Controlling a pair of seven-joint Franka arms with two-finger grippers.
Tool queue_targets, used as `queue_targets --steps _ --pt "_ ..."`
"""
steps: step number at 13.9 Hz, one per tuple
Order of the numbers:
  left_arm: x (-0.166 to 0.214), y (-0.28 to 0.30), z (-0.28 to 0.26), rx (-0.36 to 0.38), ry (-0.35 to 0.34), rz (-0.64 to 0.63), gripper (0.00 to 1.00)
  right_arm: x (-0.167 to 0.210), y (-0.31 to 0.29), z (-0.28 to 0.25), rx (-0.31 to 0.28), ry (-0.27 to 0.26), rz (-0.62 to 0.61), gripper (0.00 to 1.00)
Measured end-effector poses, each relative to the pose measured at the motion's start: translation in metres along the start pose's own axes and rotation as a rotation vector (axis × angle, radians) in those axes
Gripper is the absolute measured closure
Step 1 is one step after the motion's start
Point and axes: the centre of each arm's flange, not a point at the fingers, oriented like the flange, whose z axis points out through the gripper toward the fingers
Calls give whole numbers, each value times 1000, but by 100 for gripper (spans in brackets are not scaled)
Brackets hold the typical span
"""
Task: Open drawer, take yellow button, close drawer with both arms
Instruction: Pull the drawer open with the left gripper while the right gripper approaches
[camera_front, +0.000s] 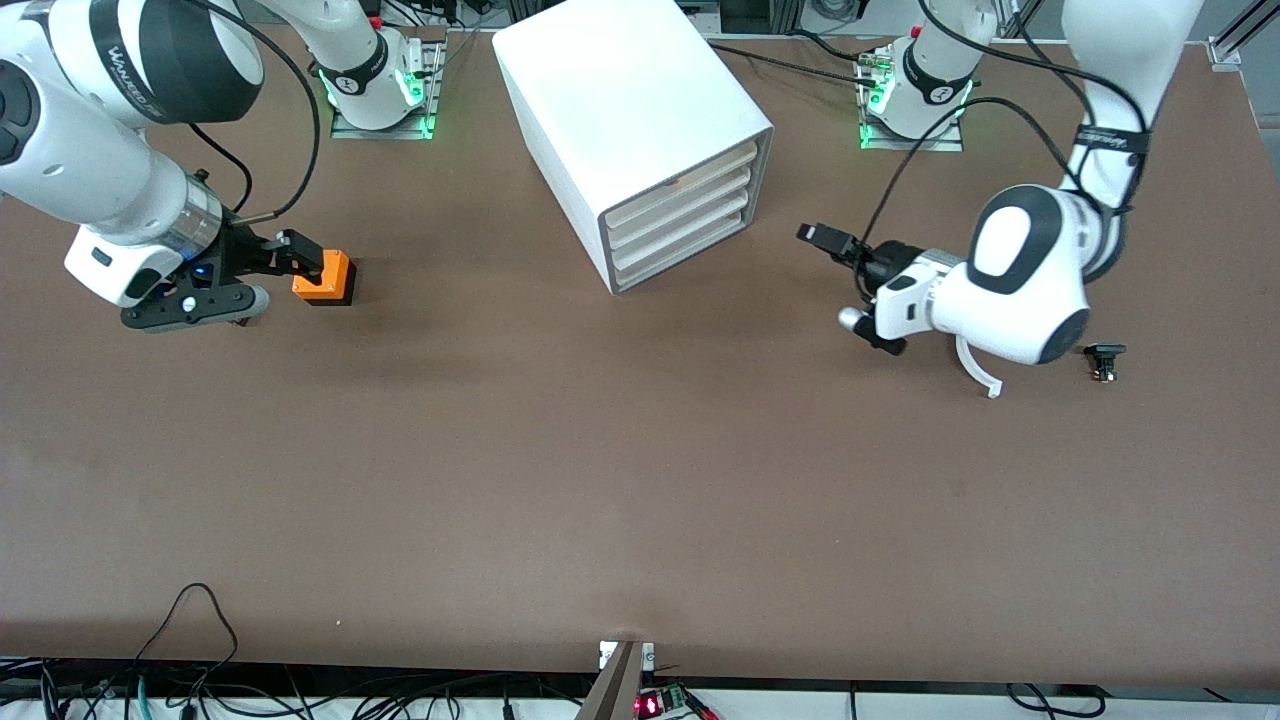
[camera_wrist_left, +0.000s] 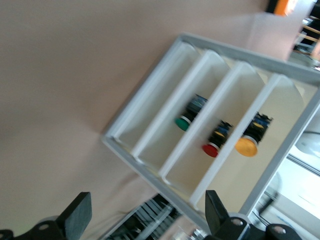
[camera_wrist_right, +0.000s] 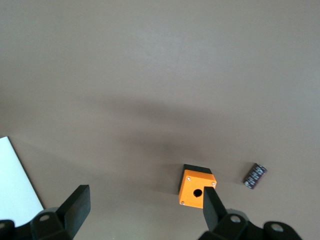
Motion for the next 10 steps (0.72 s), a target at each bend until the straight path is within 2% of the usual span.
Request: queue_targets --steps 1,2,3,4,5,6,10 --pt "1 7 15 -27 -14 6 6 3 -5 3 13 -2 -4 0" --pt "2 15 24 -38 -22 16 6 6 -11 6 18 -1 -13 0" --pt "2 23 30 -44 -28 26 12 9 -18 7 19 5 -25 0" --pt "3 29 39 -63 -30 30 25 12 -26 8 20 16 -38 0" --pt "3 33 51 -96 -24 24 29 14 -34 9 20 27 -51 0" --pt "3 34 67 -119 -16 12 30 15 -41 8 21 35 -62 0" --pt "-1 42 123 -124 -31 -5 30 20 -66 4 24 54 -102 0"
